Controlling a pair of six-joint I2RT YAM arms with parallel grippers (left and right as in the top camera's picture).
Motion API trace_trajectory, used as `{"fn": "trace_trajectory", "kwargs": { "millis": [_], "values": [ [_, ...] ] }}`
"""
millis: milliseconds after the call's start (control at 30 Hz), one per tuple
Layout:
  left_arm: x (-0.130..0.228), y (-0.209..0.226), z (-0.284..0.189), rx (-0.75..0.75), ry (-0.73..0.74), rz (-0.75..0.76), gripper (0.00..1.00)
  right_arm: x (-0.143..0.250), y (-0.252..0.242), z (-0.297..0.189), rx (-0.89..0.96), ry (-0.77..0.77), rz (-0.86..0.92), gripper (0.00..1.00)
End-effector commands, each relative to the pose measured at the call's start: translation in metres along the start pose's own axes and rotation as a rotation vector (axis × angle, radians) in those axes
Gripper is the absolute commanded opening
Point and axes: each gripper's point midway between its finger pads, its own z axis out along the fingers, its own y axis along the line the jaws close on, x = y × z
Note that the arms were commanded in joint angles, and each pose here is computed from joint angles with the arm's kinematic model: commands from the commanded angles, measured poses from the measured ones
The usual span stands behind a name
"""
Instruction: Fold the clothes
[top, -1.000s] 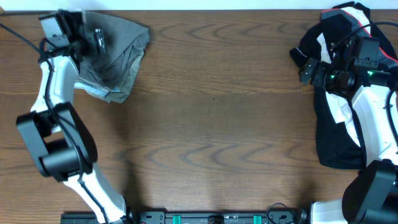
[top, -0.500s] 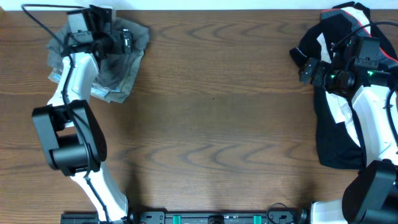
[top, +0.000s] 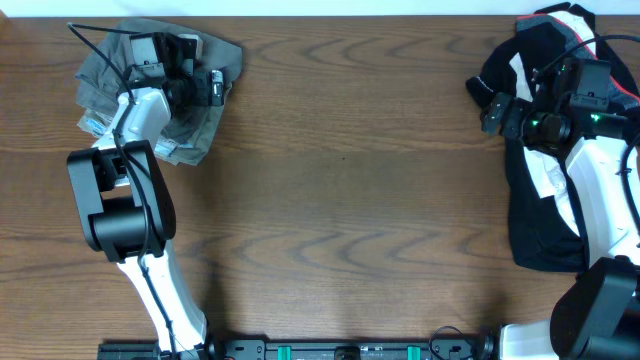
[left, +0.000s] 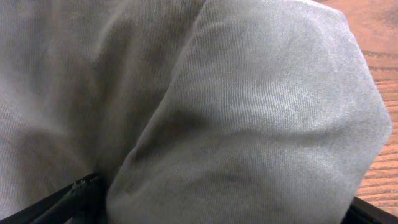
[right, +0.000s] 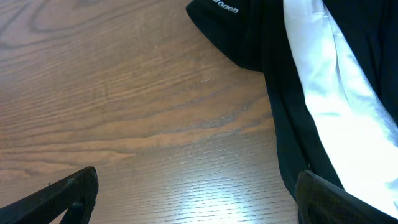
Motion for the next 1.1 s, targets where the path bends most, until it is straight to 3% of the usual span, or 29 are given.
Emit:
{"fn": "trace_trajectory", "kwargs": {
  "millis": [0,333,400,500,600,767,867,1067],
  "values": [
    [-0.021,-0.006,-0.022,-0.007,-0.050,0.004,0.98,0.002,-0.003,0.002,0.008,0.006,-0.015,0.99],
    [-0.101,-0.048,-0.134,-0.014,-0.280,0.092,0.98,0.002,-0.003,0.002,0.007,0.005,-0.015,0.99],
    [-0.107,-0.057,-0.161,-0.012,-0.305,0.096,0.98,0.001,-0.003,0.002,0.007,0.003,-0.016,0.99],
    [-0.109,-0.070,-0.197,-0.008,-0.320,0.104,0.98,-0.002,-0.001,0.001,0.004,-0.012,-0.019,0.89],
    [-0.104,-0.078,-0.228,-0.008,-0.320,0.105,0.98,-0.014,0.003,-0.008,-0.007,-0.069,-0.045,0.88],
    [-0.105,-0.089,-0.272,-0.014,-0.366,0.117,0.98,-0.037,0.018,-0.051,-0.028,-0.216,-0.163,0.93],
    [-0.106,-0.094,-0.291,-0.018,-0.395,0.124,0.98,-0.047,0.027,-0.095,-0.020,-0.331,-0.229,0.98],
    [-0.099,-0.097,-0.302,-0.010,-0.384,0.087,0.98,-0.049,0.037,-0.195,0.016,-0.572,-0.253,0.99]
  ]
}}
